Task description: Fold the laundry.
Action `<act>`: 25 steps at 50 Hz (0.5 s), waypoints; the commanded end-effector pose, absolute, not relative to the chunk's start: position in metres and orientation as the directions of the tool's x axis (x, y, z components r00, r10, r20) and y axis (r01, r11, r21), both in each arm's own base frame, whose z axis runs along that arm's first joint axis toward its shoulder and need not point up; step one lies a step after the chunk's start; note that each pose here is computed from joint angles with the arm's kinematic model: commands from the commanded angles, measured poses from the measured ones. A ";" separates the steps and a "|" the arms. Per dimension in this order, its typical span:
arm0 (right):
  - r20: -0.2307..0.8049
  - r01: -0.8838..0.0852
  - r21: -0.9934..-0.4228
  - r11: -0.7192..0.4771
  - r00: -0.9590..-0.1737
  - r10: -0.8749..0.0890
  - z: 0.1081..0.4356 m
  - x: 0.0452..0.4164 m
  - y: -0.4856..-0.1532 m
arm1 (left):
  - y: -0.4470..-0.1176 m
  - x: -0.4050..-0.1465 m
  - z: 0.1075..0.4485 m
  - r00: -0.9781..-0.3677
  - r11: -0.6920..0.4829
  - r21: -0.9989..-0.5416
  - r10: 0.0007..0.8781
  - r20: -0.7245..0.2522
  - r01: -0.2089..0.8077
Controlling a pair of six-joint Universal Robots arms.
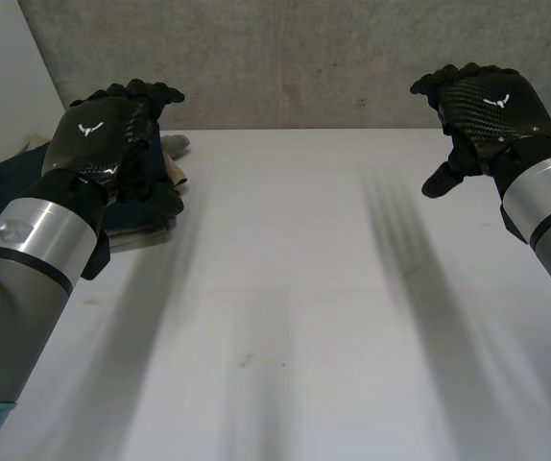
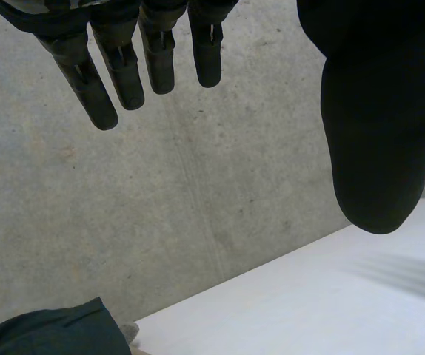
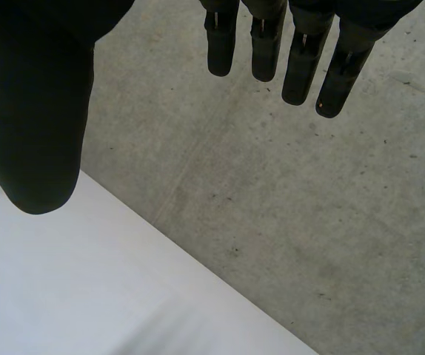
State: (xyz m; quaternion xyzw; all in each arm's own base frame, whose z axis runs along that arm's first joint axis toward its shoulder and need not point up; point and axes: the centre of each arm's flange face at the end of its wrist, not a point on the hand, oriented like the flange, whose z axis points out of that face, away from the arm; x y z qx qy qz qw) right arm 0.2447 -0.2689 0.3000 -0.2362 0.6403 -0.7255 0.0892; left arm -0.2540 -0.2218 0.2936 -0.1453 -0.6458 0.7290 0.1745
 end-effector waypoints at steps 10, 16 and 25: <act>0.228 -0.174 -0.971 -0.163 -0.874 -0.428 0.298 0.244 -0.270 | -0.223 -0.254 0.295 -0.897 -0.110 -0.992 0.442 0.013 -0.068; 0.228 -0.174 -0.971 -0.161 -0.875 -0.427 0.298 0.243 -0.270 | -0.227 -0.253 0.298 -0.901 -0.120 -0.990 0.433 0.013 -0.072; 0.231 -0.178 -0.971 -0.162 -0.876 -0.423 0.298 0.242 -0.271 | -0.252 -0.253 0.304 -0.916 -0.225 -0.974 0.387 -0.109 0.021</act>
